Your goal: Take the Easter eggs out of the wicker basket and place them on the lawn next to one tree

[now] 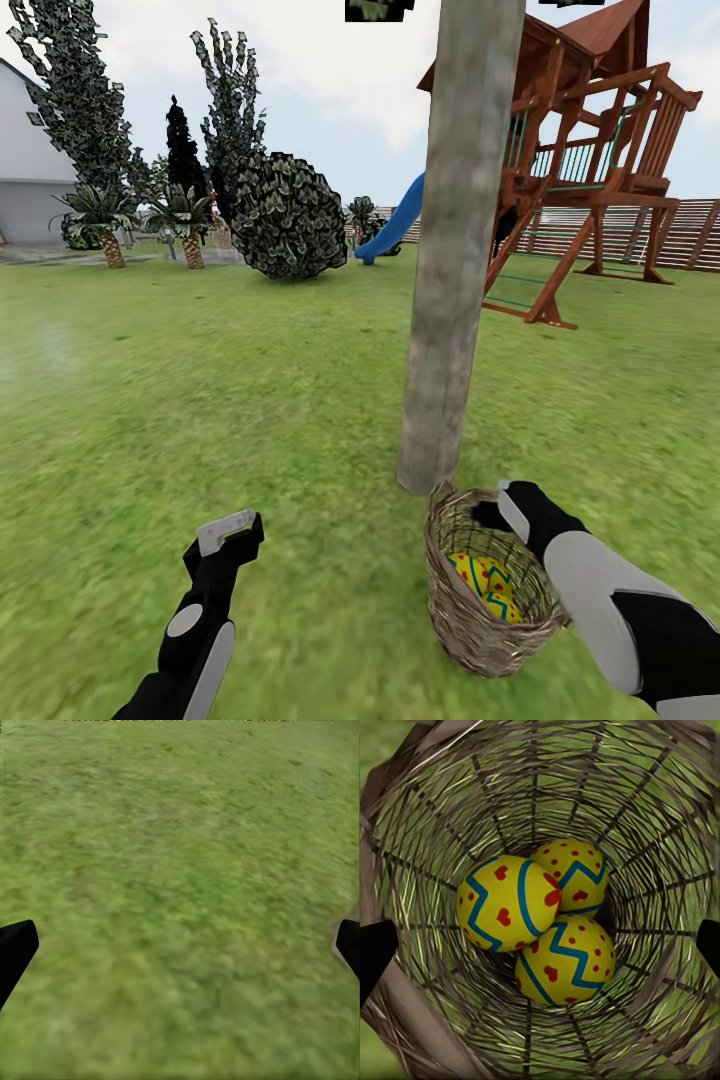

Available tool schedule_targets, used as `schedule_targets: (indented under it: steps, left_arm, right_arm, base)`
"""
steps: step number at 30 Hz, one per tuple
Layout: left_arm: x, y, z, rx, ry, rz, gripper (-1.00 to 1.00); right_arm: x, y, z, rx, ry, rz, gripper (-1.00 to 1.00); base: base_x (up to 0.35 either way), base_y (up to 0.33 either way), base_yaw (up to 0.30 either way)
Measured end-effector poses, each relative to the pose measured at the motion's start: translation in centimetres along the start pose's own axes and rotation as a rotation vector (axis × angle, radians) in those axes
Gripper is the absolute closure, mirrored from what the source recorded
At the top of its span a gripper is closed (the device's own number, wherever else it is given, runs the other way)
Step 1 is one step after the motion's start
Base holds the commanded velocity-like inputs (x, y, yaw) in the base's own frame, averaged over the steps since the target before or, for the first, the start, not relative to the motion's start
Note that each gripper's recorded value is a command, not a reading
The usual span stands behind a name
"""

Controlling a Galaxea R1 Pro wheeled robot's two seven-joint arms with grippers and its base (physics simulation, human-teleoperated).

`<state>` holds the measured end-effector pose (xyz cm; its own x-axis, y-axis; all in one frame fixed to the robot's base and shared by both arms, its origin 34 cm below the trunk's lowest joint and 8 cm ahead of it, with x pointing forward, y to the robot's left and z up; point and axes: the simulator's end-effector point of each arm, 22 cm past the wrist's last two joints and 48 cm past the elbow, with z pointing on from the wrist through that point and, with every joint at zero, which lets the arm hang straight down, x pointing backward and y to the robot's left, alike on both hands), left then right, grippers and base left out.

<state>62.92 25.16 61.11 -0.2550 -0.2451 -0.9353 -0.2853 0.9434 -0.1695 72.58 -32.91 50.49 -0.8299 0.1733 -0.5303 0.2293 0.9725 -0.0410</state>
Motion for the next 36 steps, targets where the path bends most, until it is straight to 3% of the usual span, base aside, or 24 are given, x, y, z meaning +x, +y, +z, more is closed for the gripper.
schedule_targets:
  steps: [23, 29, 33, 36]
  left_arm:
    - [4.8, 2.0, 0.4, -0.038, -0.001, -0.002, -1.00]
    - [4.8, 2.0, 0.4, -0.038, -0.003, -0.002, -1.00]
    - [4.7, 2.0, 0.4, -0.037, -0.004, -0.003, -1.00]
    - [4.7, 2.0, 0.4, -0.037, -0.004, -0.003, -1.00]
  right_arm:
    - [3.0, -0.9, 3.4, 0.004, -0.011, 0.009, -1.00]
    - [1.1, -2.5, 2.4, 0.056, -0.017, 0.009, -1.00]
    - [-3.4, -4.2, -0.8, 0.107, 0.021, 0.009, -1.00]
    - [-5.0, -4.5, -2.2, 0.106, 0.037, 0.013, -1.00]
  base:
    - [0.000, 0.000, 0.000]
    - [0.000, 0.000, 0.000]
    - [0.000, 0.000, 0.000]
    - [0.000, 0.000, 0.000]
